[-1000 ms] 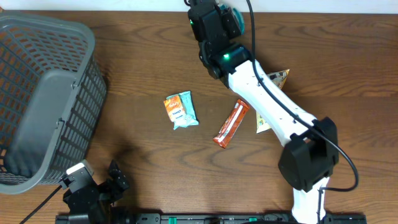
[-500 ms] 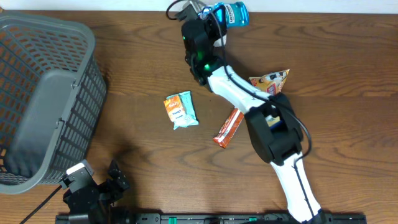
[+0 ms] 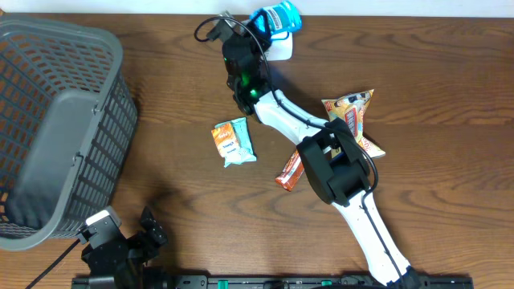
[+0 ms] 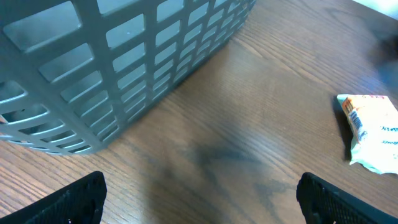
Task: Scan the item barcode
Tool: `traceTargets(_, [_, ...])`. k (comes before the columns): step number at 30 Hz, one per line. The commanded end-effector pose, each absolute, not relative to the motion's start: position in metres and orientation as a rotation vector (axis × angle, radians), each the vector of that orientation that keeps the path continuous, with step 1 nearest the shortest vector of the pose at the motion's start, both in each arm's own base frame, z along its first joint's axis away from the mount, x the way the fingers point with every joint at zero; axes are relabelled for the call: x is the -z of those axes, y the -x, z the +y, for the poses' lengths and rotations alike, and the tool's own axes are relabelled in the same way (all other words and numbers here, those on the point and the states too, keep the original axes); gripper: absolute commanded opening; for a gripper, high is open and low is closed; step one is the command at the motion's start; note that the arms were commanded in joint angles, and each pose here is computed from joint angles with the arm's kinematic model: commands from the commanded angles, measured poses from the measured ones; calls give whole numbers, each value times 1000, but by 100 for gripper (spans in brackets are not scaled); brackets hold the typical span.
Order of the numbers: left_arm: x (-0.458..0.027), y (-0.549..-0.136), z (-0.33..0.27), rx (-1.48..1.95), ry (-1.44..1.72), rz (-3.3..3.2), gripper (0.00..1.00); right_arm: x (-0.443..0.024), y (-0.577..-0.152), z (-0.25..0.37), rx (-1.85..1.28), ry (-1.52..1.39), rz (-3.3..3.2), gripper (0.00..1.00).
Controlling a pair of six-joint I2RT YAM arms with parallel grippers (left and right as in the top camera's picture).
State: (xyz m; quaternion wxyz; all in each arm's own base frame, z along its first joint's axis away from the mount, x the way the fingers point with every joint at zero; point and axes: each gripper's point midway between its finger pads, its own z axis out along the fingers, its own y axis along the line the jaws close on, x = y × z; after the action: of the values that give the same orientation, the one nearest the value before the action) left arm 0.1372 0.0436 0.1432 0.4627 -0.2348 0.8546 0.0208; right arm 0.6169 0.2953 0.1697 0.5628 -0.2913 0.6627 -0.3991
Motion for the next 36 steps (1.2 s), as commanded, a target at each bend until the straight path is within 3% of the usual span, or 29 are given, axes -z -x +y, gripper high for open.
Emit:
traceTargets(1, [-143,-137,45,-59,585,2098,98,-203,-624,309,954,710,1475,19])
traceTargets(10, [-143,-137,45,-59,585,2098,98,-162,-632,316,1062,877,1455,19])
traceTargets(17, [-143,-137,45,-59,585,2098,98,-162,-631,312,1109,903,1459,19])
traceTargets(30, [-143,-137,45,-59,585,2098,98,-231,-620,251,1172,733,1628,12])
traceTargets(36, [-143,-137,45,-59,584,2098,98,-242,-613,171,1221,512,1821,11])
